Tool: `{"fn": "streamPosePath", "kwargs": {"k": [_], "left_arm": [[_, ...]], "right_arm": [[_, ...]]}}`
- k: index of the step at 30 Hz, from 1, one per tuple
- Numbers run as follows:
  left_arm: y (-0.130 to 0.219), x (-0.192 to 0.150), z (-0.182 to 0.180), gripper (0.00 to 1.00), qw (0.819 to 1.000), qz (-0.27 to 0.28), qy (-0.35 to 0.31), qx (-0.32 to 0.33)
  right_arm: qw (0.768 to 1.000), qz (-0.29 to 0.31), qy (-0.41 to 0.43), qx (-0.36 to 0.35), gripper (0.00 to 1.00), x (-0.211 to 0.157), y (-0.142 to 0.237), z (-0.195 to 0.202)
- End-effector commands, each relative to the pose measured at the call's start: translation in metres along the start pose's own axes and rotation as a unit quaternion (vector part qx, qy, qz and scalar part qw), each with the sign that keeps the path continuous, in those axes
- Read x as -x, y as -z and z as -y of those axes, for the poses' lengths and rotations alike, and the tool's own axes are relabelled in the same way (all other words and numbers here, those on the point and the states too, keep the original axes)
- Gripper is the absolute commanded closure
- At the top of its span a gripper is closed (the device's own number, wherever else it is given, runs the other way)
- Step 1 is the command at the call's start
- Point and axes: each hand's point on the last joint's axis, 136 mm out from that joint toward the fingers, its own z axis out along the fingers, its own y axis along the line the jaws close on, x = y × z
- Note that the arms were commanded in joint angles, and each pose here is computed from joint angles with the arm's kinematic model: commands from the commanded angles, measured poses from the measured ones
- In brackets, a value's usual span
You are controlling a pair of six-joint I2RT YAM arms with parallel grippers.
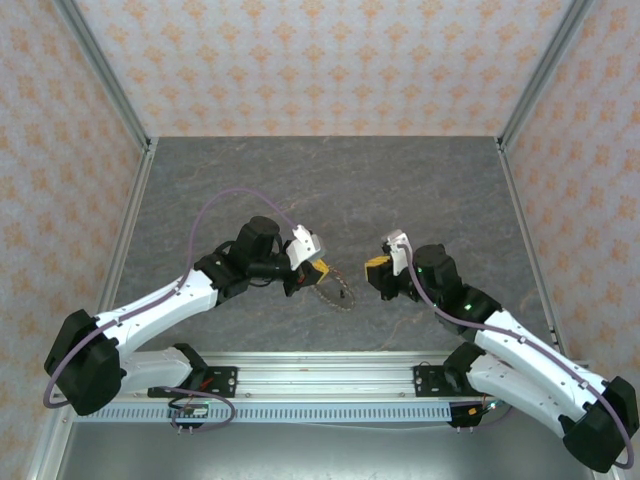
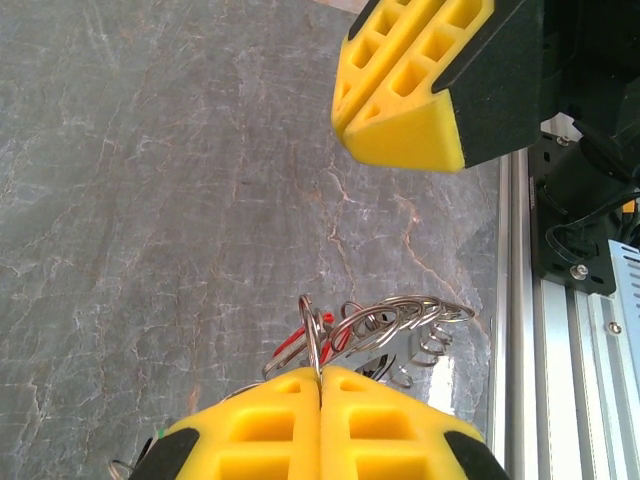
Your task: Put the keys on the keyring
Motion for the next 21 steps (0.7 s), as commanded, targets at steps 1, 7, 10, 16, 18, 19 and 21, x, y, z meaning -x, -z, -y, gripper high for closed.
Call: {"fn": "streamPosePath", "kwargs": {"k": [1,7,10,16,18,19,21], "left_arm": [[0.006,0.011,-0.002,1.00,0.999,0.025,-0.018,0.009],[-0.001,0.007,-0.010,1.00,1.000,0.020,-0.006,0.001],[-0.002,0.007,-0.021,1.00,0.999,0.035,0.013,0.003],[0.005,0.010,-0.018,1.00,0.999,0.033,-0.007,0.003],[0.010,0.012,-0.017,1.00,0.999,0.029,-0.015,0.008],[0.012,0.014,-0.016,1.00,0.999,0.032,-0.017,0.008],[0.012,0.013,-0.016,1.00,0.999,0.036,-0.019,0.009]], "right_arm": [[1.000,-0.002,0.021,-0.003,0.86,0.003,0.002,0.000],[0.999,0.012,0.003,-0.038,0.90,0.010,0.002,0.012],[1.000,-0.004,-0.004,-0.011,0.89,0.005,0.003,0.002],[0.999,0.002,0.043,0.012,0.93,0.012,-0.015,-0.004],[0.999,-0.003,0.033,0.031,0.93,0.025,-0.018,-0.013],[0.998,-0.005,0.038,0.056,0.92,0.025,-0.020,-0.021],[0.996,0.006,0.046,0.080,0.91,0.030,-0.024,-0.028]]}}
